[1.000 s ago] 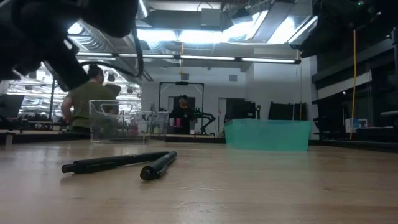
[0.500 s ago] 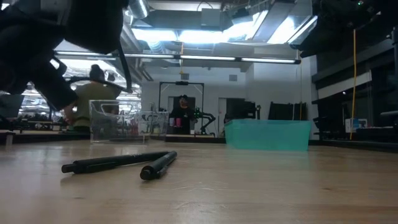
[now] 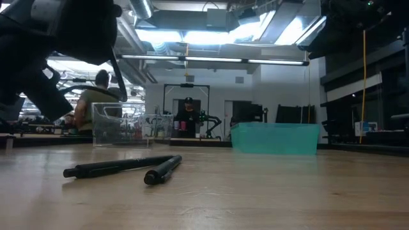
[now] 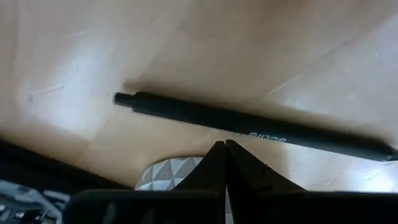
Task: Sort pens & pencils
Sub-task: Put the black pen into the transparent bin
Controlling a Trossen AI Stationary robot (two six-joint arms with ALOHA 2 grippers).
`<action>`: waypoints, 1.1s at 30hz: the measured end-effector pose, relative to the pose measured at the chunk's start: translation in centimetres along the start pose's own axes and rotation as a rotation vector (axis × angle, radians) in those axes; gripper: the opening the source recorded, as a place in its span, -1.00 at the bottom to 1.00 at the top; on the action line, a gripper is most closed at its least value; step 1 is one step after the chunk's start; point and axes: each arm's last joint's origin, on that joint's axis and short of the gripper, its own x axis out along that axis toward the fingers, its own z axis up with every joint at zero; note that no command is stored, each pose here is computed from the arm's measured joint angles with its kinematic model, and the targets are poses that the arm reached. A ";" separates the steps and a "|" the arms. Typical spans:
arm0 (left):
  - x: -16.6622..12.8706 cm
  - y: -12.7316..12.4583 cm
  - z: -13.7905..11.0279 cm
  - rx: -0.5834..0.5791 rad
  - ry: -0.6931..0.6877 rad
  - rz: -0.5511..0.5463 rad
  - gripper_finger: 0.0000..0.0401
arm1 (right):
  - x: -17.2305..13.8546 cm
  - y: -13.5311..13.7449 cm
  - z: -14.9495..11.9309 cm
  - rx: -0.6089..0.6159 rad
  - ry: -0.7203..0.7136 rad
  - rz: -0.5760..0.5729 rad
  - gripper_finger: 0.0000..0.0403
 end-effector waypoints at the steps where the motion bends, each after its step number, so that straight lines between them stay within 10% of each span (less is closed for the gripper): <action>1: 0.0 -0.1 0.1 0.006 -0.011 -0.008 -1.00 | 0.0 0.0 0.0 0.000 0.000 0.000 0.00; 10: -5.0 -1.5 2.9 0.056 -0.518 0.047 -1.00 | 0.0 0.0 0.1 0.002 -0.009 0.001 0.00; 21: -6.4 -2.3 2.2 0.097 -0.449 -0.028 -1.00 | 0.0 0.0 0.0 -0.001 0.002 0.000 0.00; 33: -9.4 -3.9 6.1 0.217 -0.881 -0.195 -1.00 | 0.0 0.0 0.0 0.000 0.001 0.000 0.00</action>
